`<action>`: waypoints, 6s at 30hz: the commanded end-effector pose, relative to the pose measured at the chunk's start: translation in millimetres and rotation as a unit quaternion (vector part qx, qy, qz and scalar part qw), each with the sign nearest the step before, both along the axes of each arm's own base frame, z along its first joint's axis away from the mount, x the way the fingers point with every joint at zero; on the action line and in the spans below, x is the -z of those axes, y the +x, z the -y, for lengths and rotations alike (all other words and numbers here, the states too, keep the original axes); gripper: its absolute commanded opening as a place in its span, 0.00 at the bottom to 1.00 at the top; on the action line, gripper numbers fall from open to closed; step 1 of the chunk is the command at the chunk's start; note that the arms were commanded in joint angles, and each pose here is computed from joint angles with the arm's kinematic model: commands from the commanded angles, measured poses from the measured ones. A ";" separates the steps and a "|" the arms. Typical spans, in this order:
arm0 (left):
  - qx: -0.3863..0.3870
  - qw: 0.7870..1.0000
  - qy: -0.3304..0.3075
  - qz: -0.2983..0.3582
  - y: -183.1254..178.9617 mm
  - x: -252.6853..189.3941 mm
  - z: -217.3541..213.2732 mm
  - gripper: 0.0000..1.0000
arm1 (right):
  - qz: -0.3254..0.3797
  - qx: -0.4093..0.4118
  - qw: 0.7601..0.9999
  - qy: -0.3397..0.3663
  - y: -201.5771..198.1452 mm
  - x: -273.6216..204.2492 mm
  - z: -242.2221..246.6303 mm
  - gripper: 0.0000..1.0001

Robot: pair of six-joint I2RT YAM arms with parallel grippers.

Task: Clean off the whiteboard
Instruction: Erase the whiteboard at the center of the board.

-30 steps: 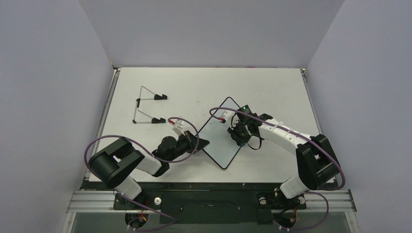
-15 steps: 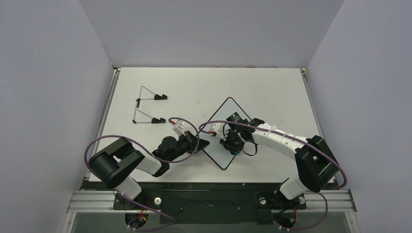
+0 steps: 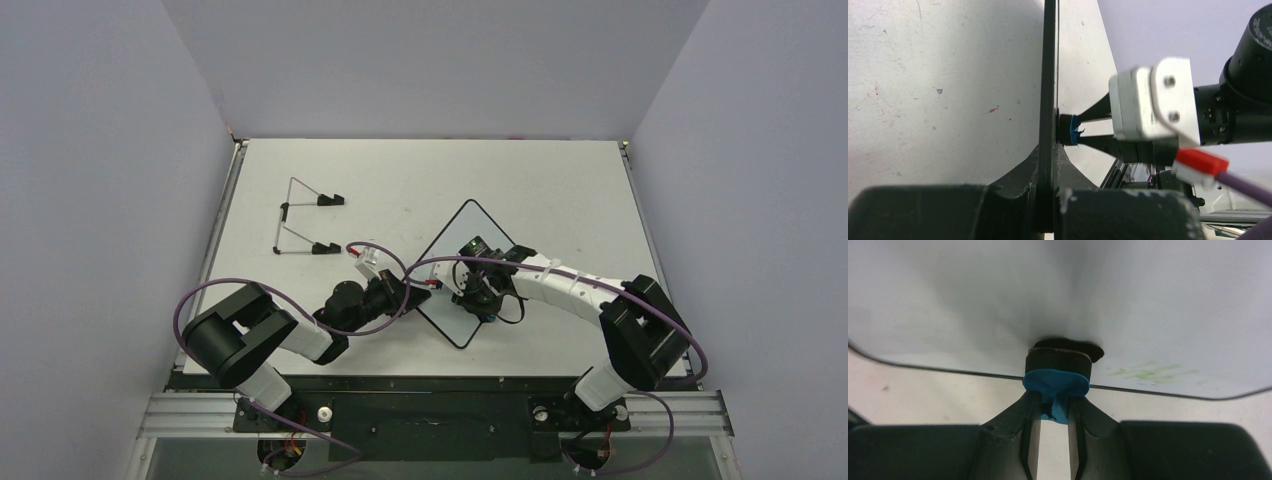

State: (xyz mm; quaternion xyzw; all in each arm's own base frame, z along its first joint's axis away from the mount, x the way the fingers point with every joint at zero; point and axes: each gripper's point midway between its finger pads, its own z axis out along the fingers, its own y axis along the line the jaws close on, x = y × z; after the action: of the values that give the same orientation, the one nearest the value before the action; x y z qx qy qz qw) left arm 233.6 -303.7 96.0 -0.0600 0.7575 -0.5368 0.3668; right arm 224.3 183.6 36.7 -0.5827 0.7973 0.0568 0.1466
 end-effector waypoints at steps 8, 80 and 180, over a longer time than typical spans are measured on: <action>0.036 0.993 -0.090 0.074 -3.8 -67.8 18.9 0.00 | 0.067 0.152 0.986 0.013 64.0 -2.4 30.9 0.00; 0.074 0.989 -0.093 0.091 -18.9 -77.3 28.8 0.00 | 0.034 0.252 0.966 0.053 82.8 2.0 59.8 0.00; 0.134 0.980 -0.116 0.094 -31.3 -89.1 61.4 0.00 | 0.113 0.292 0.929 0.200 112.1 -72.3 25.2 0.00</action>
State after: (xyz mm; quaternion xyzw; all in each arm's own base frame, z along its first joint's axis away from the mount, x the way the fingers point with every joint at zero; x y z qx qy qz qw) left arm 227.4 -331.2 99.1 -0.0271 0.7623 -0.5481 0.3433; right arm 270.9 202.7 84.0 -0.3945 0.8639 0.2021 0.2393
